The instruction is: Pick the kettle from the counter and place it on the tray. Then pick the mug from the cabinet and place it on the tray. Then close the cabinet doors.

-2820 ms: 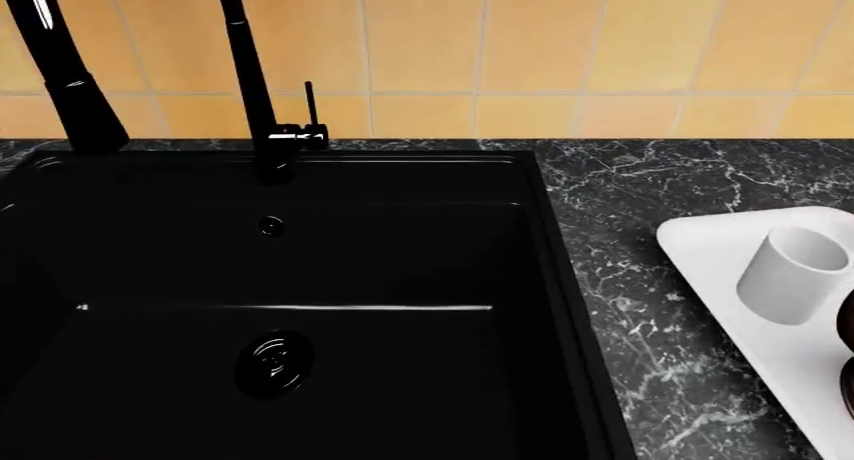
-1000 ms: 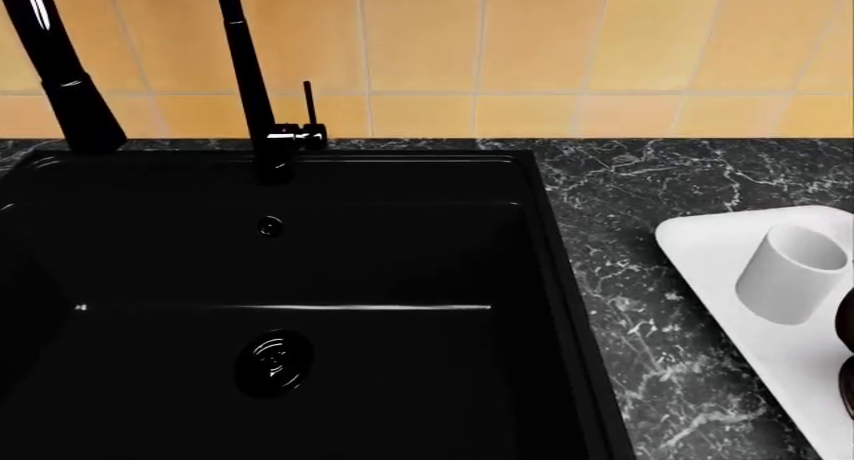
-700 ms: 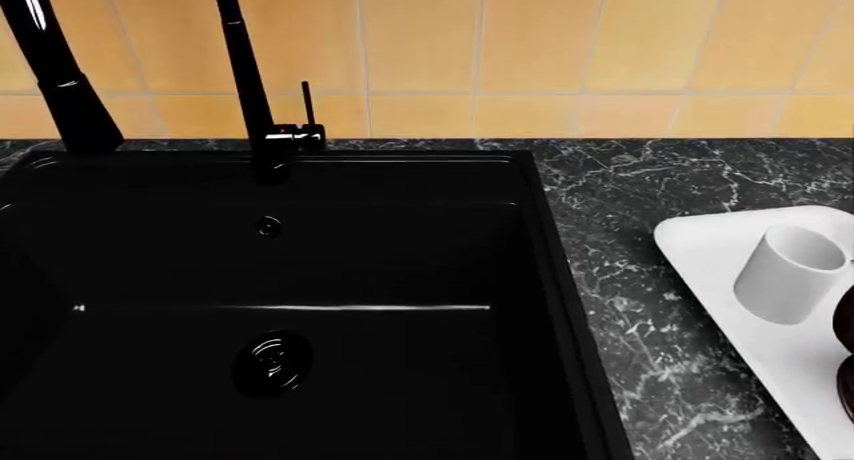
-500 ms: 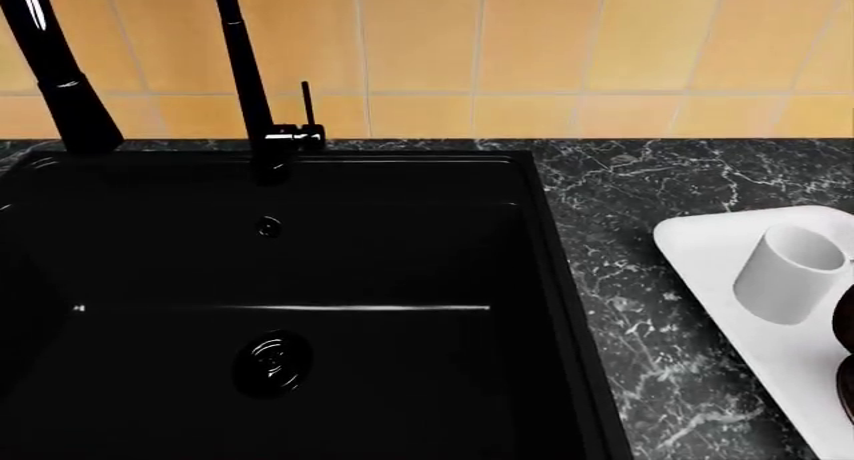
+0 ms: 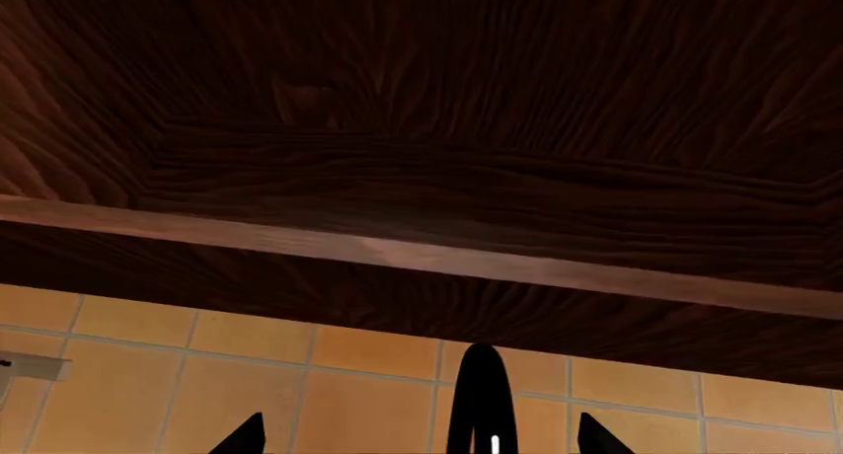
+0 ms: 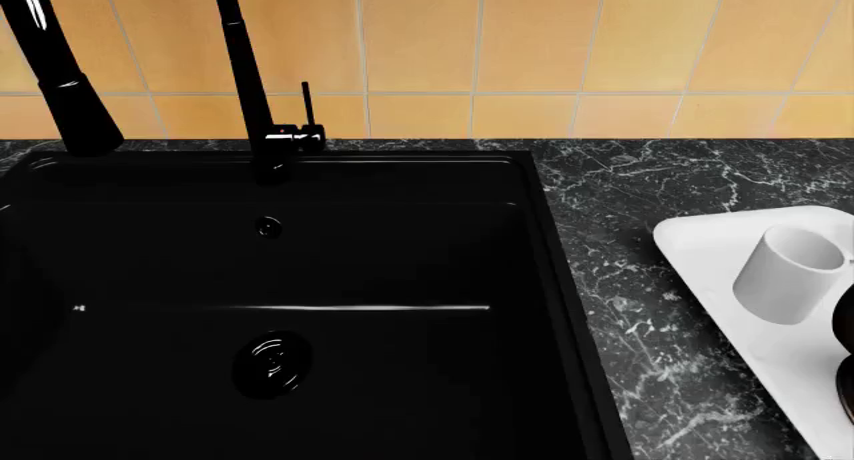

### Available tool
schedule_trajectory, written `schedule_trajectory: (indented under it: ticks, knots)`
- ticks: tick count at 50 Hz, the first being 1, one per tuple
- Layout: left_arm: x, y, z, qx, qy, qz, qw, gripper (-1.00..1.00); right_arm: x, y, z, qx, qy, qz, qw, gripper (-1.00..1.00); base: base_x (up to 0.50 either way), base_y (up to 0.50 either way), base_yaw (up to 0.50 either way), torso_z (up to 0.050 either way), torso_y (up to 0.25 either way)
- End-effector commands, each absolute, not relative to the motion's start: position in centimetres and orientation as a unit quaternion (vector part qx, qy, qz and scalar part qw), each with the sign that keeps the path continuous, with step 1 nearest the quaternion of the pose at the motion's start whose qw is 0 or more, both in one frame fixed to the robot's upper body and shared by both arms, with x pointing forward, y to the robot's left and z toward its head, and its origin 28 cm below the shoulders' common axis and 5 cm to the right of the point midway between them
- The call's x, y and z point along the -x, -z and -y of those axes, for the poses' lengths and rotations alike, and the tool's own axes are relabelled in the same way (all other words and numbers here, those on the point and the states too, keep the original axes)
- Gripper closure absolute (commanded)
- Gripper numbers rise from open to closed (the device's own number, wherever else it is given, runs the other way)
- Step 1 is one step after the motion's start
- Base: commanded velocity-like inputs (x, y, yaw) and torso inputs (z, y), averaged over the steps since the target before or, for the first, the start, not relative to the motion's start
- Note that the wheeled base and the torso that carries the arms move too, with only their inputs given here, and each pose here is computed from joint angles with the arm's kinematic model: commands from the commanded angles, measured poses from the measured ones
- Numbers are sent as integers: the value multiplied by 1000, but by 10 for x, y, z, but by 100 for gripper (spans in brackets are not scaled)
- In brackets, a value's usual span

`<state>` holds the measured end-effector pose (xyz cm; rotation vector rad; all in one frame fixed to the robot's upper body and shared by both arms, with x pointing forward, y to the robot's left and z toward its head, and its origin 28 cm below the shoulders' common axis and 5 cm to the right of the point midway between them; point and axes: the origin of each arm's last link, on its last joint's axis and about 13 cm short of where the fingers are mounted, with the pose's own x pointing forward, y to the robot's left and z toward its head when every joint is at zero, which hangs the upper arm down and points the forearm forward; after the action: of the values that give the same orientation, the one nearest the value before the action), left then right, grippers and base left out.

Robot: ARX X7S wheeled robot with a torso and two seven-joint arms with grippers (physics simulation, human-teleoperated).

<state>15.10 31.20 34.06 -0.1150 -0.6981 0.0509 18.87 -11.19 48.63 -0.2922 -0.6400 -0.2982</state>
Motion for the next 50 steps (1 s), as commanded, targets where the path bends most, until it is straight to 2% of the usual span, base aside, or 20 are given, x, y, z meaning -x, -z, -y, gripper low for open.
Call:
schedule_trajectory:
  ticks: [1, 13, 25, 42, 46, 50]
  knots:
    - [-151, -339, -313, 56, -26, 341, 938, -100, -213, -495, 77, 45, -80, 292, 952, -100, 23, 4, 12, 12, 0]
    - [-150, -340, -315, 53, -33, 345, 936, -100, -229, -489, 71, 17, -110, 262, 959, -100, 9, 4, 11, 4, 0]
    - [-147, -340, -317, 51, -36, 347, 936, -100, -242, -482, 60, -27, -184, 231, 955, -100, 8, 4, 9, 3, 0]
    - [-148, -337, -318, 52, -38, 344, 937, -100, -262, -466, 60, -16, -161, 196, 967, -100, 12, 5, 12, 3, 0]
    - [-149, -336, -319, 53, -39, 343, 937, -100, -245, -478, 62, -17, -164, 228, 959, -100, 10, 3, 11, 3, 0]
    - [-150, -336, -319, 54, -39, 343, 937, -100, -208, -495, 67, -4, -170, 286, 943, -100, 9, 5, 11, 3, 0]
